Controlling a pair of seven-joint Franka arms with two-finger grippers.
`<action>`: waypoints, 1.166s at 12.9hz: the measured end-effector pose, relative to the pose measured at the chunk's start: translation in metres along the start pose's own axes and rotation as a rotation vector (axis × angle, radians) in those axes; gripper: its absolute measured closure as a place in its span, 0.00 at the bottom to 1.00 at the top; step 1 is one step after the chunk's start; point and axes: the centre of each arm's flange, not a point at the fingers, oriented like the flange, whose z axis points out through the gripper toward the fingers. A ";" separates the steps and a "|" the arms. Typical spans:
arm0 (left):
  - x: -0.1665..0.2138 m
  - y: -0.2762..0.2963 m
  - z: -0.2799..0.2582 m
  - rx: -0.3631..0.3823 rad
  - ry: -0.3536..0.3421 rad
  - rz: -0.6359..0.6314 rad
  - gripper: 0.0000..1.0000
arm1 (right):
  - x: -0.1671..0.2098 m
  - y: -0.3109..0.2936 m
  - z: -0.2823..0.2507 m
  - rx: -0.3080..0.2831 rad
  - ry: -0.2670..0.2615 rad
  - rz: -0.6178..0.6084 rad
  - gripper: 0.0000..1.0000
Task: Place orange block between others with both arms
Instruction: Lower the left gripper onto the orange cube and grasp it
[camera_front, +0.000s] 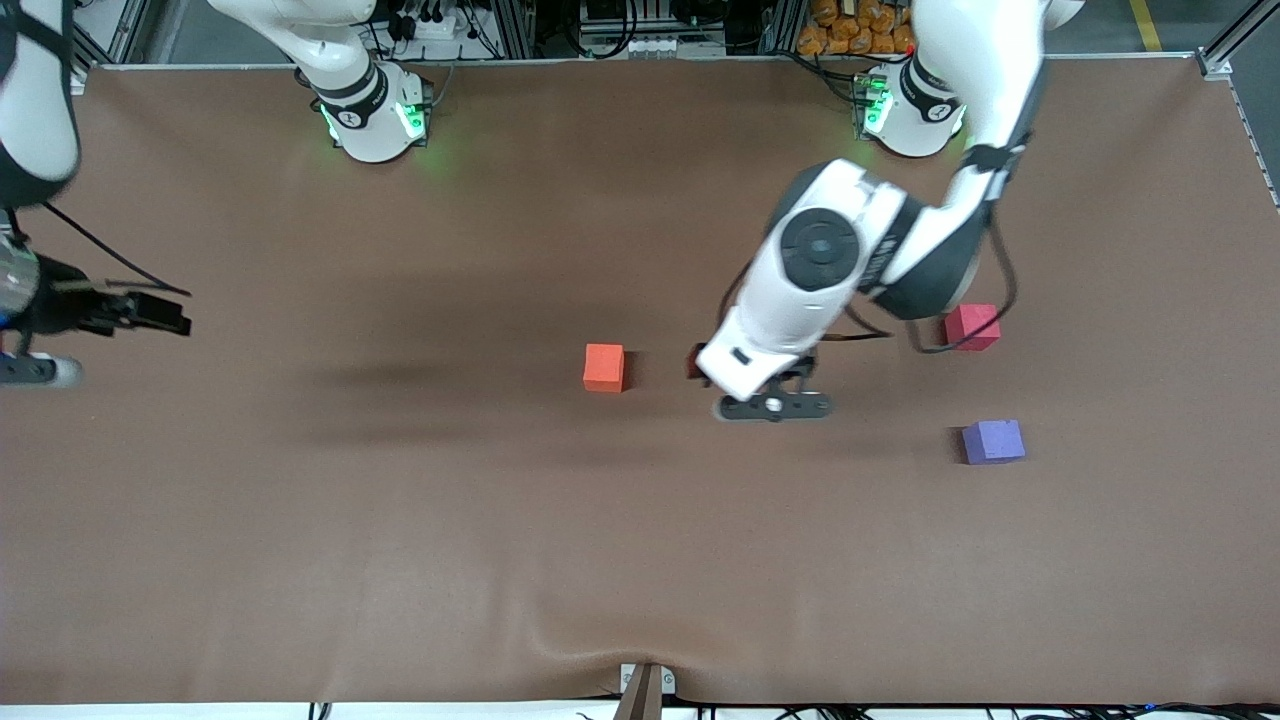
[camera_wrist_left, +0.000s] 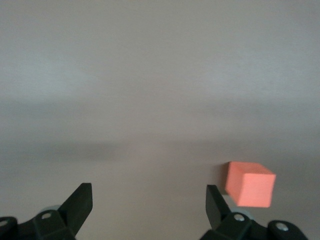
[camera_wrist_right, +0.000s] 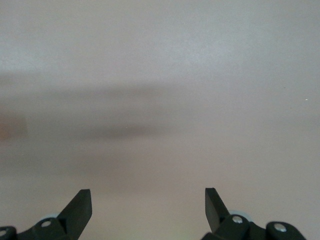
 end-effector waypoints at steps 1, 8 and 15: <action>-0.007 0.015 0.015 -0.010 0.006 -0.006 0.00 | -0.007 -0.001 -0.011 -0.001 0.016 -0.003 0.00; -0.046 0.087 0.092 -0.033 0.041 -0.072 0.00 | -0.030 -0.006 -0.049 -0.009 0.063 -0.126 0.00; -0.087 0.131 0.132 0.011 0.069 0.027 0.00 | -0.045 -0.011 -0.073 -0.003 0.020 -0.089 0.00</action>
